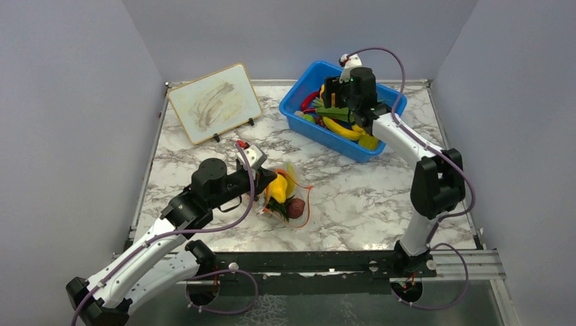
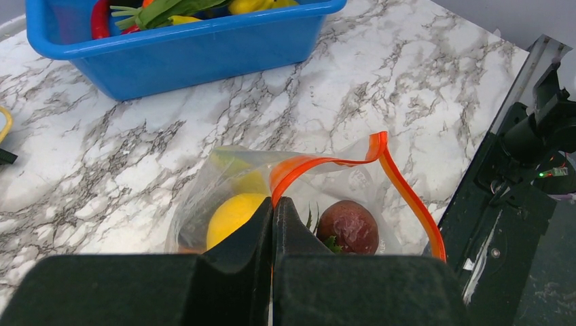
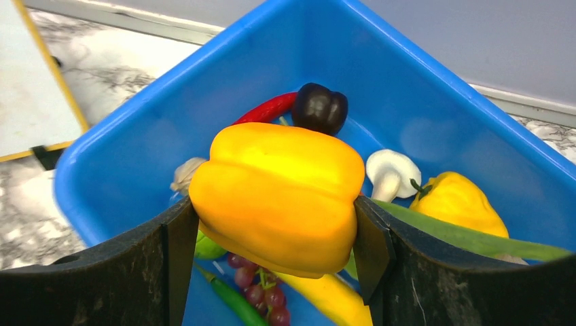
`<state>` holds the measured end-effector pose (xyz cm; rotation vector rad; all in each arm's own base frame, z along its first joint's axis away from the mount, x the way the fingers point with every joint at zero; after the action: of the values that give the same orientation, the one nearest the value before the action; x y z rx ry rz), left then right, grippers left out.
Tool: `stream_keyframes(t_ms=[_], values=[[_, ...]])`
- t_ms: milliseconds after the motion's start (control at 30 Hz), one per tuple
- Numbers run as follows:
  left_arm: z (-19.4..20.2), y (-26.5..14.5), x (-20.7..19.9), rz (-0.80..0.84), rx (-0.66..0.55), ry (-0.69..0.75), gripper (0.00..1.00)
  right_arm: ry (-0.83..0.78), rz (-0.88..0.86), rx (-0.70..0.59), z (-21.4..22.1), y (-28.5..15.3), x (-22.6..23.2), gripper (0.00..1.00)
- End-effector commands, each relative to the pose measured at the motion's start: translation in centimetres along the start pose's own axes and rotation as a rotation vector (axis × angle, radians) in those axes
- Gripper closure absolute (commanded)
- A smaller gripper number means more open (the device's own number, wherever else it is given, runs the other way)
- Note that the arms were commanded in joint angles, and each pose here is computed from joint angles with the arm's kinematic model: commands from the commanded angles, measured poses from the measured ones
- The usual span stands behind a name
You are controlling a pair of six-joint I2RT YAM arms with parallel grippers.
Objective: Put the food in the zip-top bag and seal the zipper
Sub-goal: Place the fake vegetable in the zipper food storage bag.
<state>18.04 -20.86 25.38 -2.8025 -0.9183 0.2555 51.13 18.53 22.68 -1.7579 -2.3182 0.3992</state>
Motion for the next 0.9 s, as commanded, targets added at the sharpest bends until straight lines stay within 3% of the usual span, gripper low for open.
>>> stream_keyframes(t_ms=[0, 233, 533, 867], values=[[-0.2, 0.1, 0.4, -0.024, -0.023, -0.007, 1.00, 0.039, -0.106, -0.005, -1.0, -3.9, 1.3, 0.49], [-0.7, 0.0, 0.7, -0.047, -0.044, -0.004, 1.00, 0.110, -0.388, -0.011, -0.9, -11.0, 5.4, 0.49], [-1.7, 0.2, 0.4, -0.041, -0.055, -0.062, 1.00, 0.102, -0.520, -0.072, -0.6, -18.2, 6.8, 0.50], [-3.7, 0.2, 2.1, -0.170, -0.083, -0.137, 1.00, 0.185, -0.738, -0.070, 1.6, -23.3, 9.6, 0.51]])
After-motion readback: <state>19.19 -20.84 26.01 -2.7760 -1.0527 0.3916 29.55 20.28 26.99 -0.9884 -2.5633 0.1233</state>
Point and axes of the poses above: each gripper's point midway between its finger pads, its own y axis out along the fingers, its own x axis along the line the jaws close on, z = x × y, the point moved 2 cm from there along -y, back along the fingers
